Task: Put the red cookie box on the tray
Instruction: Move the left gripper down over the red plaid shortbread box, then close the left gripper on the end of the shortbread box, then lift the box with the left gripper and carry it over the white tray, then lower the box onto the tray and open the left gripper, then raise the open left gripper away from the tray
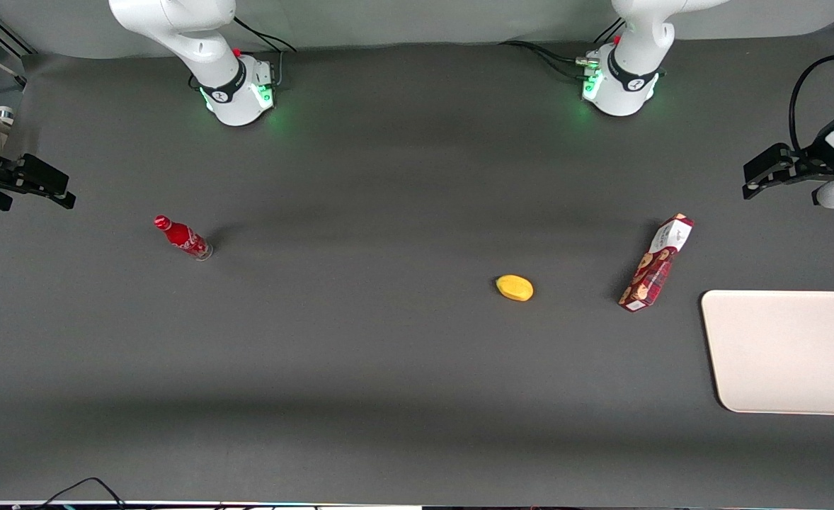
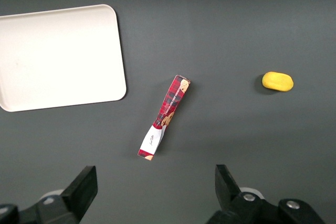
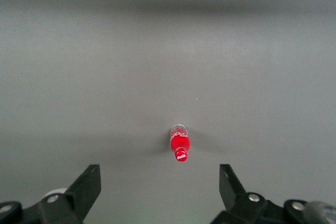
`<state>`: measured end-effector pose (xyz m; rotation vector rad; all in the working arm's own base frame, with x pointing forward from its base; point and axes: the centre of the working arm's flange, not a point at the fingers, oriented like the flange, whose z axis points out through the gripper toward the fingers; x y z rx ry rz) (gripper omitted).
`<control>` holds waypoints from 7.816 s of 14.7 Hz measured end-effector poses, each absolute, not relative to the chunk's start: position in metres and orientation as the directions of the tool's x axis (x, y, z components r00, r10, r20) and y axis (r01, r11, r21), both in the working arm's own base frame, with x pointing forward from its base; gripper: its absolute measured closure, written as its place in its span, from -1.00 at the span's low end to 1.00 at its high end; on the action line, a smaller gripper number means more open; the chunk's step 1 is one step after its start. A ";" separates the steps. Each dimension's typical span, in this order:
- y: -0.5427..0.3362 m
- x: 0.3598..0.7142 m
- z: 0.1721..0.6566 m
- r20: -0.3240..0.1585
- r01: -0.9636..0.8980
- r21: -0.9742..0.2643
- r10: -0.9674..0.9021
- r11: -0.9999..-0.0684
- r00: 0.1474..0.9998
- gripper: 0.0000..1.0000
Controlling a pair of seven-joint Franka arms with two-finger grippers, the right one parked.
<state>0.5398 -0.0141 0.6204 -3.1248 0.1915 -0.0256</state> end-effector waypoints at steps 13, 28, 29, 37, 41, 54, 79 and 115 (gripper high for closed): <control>-0.007 0.609 0.428 -0.103 -0.231 0.059 -0.237 -0.971 0.966 -1.00; -0.004 0.546 0.224 -0.122 -0.400 0.087 -0.408 -0.912 0.905 -0.96; -0.003 0.546 0.223 -0.116 -0.406 0.085 -0.414 -0.910 0.903 -0.92; 0.010 0.542 0.217 -0.092 -0.462 0.083 -0.469 -0.883 0.879 0.02; 0.010 0.542 0.217 -0.093 -0.464 0.084 -0.471 -0.882 0.877 0.81; 0.031 0.631 0.387 -0.056 -0.482 -0.024 -0.480 -0.876 0.876 0.88; 0.378 0.702 0.250 0.154 -0.020 -0.147 -0.043 -0.989 0.987 0.88; 0.018 0.530 0.624 0.012 -0.018 -0.009 -0.018 -1.000 1.000 -1.00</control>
